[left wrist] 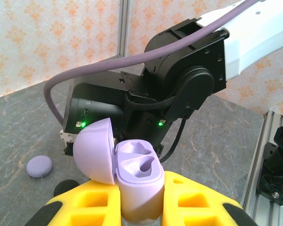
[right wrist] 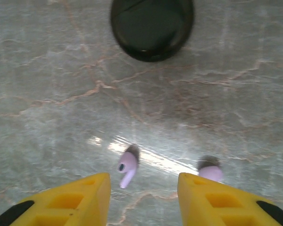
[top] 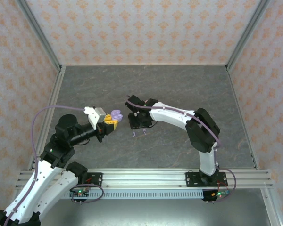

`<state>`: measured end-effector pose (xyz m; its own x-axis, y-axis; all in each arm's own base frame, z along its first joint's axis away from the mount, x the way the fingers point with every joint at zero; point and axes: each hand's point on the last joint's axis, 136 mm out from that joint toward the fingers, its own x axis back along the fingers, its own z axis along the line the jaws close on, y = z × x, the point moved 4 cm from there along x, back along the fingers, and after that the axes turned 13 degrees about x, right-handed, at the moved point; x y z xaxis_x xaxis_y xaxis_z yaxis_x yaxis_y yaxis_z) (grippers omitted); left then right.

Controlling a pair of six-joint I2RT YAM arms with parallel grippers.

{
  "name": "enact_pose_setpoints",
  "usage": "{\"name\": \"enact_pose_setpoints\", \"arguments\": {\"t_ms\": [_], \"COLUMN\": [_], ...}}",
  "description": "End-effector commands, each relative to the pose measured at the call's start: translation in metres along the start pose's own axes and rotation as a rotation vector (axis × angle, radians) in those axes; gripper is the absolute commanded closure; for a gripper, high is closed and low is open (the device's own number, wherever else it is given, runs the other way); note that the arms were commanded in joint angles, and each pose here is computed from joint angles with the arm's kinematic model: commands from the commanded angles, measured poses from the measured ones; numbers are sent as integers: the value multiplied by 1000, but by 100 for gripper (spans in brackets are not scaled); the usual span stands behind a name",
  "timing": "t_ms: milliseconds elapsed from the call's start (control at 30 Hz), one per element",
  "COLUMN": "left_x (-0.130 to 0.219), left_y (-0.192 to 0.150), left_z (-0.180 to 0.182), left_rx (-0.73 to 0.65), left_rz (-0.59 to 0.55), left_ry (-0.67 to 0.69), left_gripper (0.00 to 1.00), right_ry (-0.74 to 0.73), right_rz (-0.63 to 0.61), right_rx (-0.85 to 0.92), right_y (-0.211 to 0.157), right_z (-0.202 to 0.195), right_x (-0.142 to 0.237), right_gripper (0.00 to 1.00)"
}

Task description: Insert the wireless bluetooth earbuds into the charging case

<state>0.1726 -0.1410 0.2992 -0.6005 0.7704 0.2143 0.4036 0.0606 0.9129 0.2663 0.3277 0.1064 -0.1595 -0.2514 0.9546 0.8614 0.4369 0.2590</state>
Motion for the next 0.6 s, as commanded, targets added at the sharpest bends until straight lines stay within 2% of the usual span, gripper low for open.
{"name": "enact_pose_setpoints", "arguments": {"t_ms": [0,200,567], "left_x": [-3,-5,-5], "left_y": [-5,-5,-5], "left_z": [3,4,5], "left_rx": [12,17,21], "left_rz": [11,20,22], "left_ry": [14,14,18], "left_gripper": [100,100,100], "right_ry": [-129,-164,-196], "right_rz": [5,88,150], "right_rx": [16,15,24], "right_y": [-1,-21,-27], "right_z": [-16,-25,-30], "right_x": [13,-2,-24], "right_gripper": [58,60,63]}}
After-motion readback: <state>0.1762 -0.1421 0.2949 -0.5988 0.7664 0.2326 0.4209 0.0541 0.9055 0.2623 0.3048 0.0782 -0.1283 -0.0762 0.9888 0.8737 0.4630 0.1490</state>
